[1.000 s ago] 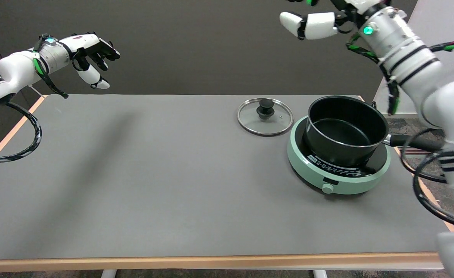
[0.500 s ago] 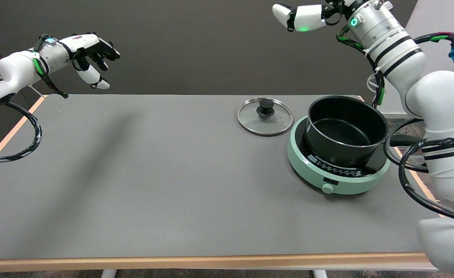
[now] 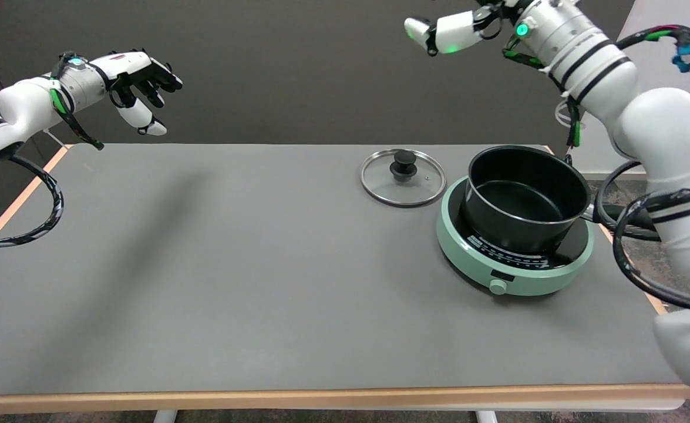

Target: Pick up the pot lid.

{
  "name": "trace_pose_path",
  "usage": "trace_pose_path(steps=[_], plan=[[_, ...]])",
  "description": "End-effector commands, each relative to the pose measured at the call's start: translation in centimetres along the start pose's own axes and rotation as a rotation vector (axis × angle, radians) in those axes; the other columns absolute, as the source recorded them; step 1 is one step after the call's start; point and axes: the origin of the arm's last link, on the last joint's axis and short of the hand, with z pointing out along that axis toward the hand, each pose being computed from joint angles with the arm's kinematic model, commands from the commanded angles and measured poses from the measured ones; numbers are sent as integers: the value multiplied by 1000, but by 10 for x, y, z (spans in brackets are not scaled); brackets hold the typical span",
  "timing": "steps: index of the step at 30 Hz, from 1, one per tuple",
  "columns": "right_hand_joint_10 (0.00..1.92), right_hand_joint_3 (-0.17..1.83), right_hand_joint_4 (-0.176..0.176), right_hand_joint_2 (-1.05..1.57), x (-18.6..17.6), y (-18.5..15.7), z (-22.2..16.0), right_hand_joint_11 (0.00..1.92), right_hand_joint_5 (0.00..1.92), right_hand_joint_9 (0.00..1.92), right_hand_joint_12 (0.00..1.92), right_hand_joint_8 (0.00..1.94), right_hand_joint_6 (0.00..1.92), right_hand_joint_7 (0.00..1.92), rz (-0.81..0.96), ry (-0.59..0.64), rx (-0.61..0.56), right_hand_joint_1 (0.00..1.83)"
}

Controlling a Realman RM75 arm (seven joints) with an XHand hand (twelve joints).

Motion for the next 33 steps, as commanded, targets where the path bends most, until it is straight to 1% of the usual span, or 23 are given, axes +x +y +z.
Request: trace_pose_path(steps=[1, 7, 9, 10, 12, 15, 21, 33], plan=[[542, 813, 32, 639, -79, 35, 38, 514, 661, 683, 1298, 280, 359, 760, -92, -348, -35, 727], [462, 848, 30, 610, -110, 53, 40, 483, 609, 621, 1272, 238, 296, 669, -82, -445, -96, 723], [460, 900, 25, 572, -121, 58, 39, 445, 577, 579, 1183, 207, 272, 649, -80, -481, -110, 731], [427, 871, 22, 587, -124, 58, 39, 440, 566, 583, 1169, 224, 261, 632, -78, -493, -111, 726], [433, 905, 18, 560, -134, 58, 37, 432, 541, 553, 1139, 205, 240, 614, -75, -526, -112, 734], [394, 896, 16, 556, -142, 57, 35, 409, 520, 538, 1082, 213, 233, 583, -86, -560, -103, 739], [388, 903, 15, 545, -155, 49, 36, 403, 512, 532, 1056, 212, 229, 579, -91, -598, -84, 748], [390, 902, 21, 544, -172, 37, 43, 399, 522, 540, 1038, 214, 233, 596, -60, -622, -76, 763]])
